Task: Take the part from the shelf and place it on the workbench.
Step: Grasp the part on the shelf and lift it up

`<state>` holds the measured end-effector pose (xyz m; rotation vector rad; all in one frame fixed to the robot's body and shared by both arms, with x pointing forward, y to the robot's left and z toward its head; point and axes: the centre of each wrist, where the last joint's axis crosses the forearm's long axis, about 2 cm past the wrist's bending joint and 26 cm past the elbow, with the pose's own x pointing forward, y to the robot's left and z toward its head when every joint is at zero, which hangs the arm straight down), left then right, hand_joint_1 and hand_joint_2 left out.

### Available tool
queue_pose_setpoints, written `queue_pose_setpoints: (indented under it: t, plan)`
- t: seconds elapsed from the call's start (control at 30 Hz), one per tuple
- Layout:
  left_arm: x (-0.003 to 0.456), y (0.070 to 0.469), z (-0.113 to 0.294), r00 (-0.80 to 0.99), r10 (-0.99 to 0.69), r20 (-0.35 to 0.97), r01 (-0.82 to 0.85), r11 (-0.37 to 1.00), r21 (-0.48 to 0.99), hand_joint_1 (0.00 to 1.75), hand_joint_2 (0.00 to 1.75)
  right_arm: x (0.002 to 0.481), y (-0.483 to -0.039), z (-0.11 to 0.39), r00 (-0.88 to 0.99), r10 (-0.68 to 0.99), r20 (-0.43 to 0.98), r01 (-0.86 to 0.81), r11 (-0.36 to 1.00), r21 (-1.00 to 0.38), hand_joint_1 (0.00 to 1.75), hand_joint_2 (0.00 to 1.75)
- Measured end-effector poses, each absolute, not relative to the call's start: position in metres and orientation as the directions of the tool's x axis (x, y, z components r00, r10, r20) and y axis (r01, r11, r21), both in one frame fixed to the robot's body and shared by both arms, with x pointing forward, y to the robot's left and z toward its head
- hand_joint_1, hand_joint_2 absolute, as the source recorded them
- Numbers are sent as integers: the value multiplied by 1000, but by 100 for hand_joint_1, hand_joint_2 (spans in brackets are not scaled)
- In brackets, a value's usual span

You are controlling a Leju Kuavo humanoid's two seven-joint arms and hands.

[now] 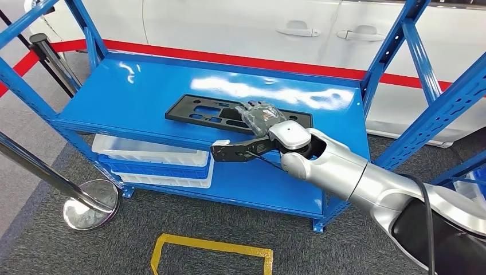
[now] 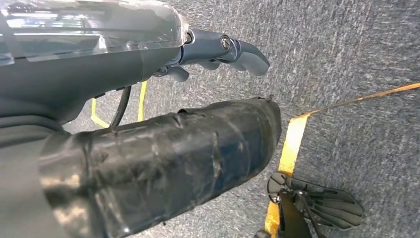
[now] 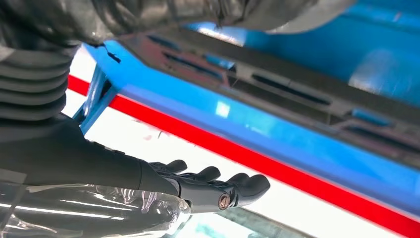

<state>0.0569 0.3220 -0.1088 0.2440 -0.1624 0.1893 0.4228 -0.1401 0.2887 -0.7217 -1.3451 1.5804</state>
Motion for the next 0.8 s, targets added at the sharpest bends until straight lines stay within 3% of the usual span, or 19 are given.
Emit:
queue_pose_setpoints:
  t: [0.03, 0.8]
  plan:
    - [57, 322, -109, 969, 166, 182, -205, 953, 224, 0, 0, 423, -141, 286, -414, 902, 121, -269, 6, -963, 0, 0]
    - [56, 321, -109, 970, 162, 181, -203, 949, 240, 0, 0, 424, -146, 269, -387, 915, 111, -300, -11, -954, 0, 0]
